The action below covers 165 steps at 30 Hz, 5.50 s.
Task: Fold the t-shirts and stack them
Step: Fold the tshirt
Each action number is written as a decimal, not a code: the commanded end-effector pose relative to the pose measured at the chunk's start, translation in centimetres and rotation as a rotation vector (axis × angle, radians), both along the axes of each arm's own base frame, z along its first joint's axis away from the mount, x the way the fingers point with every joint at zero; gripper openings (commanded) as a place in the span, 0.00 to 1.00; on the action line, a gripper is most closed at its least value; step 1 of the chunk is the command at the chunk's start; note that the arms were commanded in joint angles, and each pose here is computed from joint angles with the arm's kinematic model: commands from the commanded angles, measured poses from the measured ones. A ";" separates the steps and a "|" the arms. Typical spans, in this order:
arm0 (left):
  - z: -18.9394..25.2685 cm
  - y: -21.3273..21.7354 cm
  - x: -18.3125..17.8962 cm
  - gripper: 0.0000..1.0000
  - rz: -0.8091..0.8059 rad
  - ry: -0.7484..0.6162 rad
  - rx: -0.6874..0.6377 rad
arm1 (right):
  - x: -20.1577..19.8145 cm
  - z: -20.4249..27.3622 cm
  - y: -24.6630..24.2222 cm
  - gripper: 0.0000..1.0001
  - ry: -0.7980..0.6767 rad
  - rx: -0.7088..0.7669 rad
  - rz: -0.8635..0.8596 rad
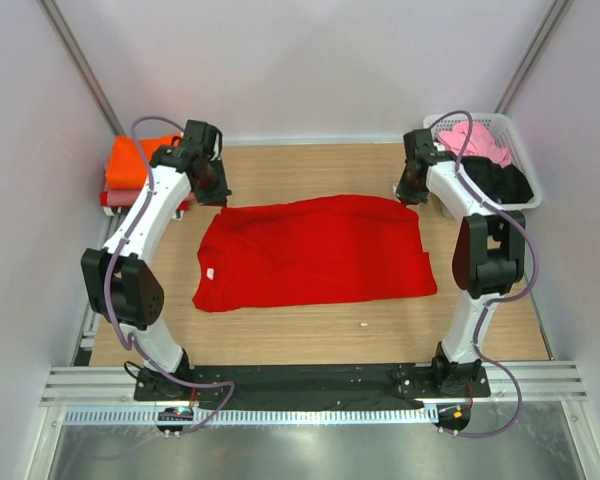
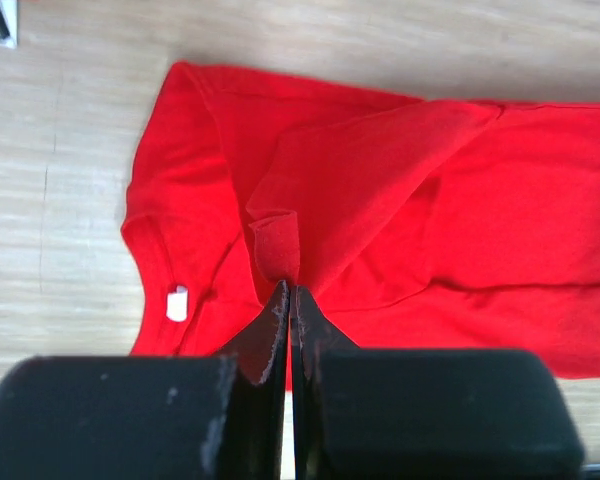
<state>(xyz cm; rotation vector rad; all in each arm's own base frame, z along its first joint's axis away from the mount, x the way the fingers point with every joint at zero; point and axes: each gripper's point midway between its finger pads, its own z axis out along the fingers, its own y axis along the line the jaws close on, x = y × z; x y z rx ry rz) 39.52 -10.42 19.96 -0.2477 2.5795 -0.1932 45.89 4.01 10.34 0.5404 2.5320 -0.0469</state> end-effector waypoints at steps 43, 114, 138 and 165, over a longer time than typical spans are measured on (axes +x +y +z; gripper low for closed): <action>-2.6 4.4 -16.9 1.00 0.072 0.062 0.054 | -10.5 4.2 -4.7 0.99 -0.151 -0.154 -0.135; -4.7 -5.6 -11.7 1.00 0.025 -0.088 -0.217 | 1.2 3.1 30.7 0.58 -0.248 0.068 0.653; -10.8 -4.5 -22.2 1.00 0.053 -0.045 -0.194 | 13.0 -10.5 28.5 0.62 -0.229 0.250 0.557; -12.8 -2.3 -15.4 0.89 0.135 -0.125 -0.021 | 2.8 1.3 13.8 0.77 -0.239 0.213 0.365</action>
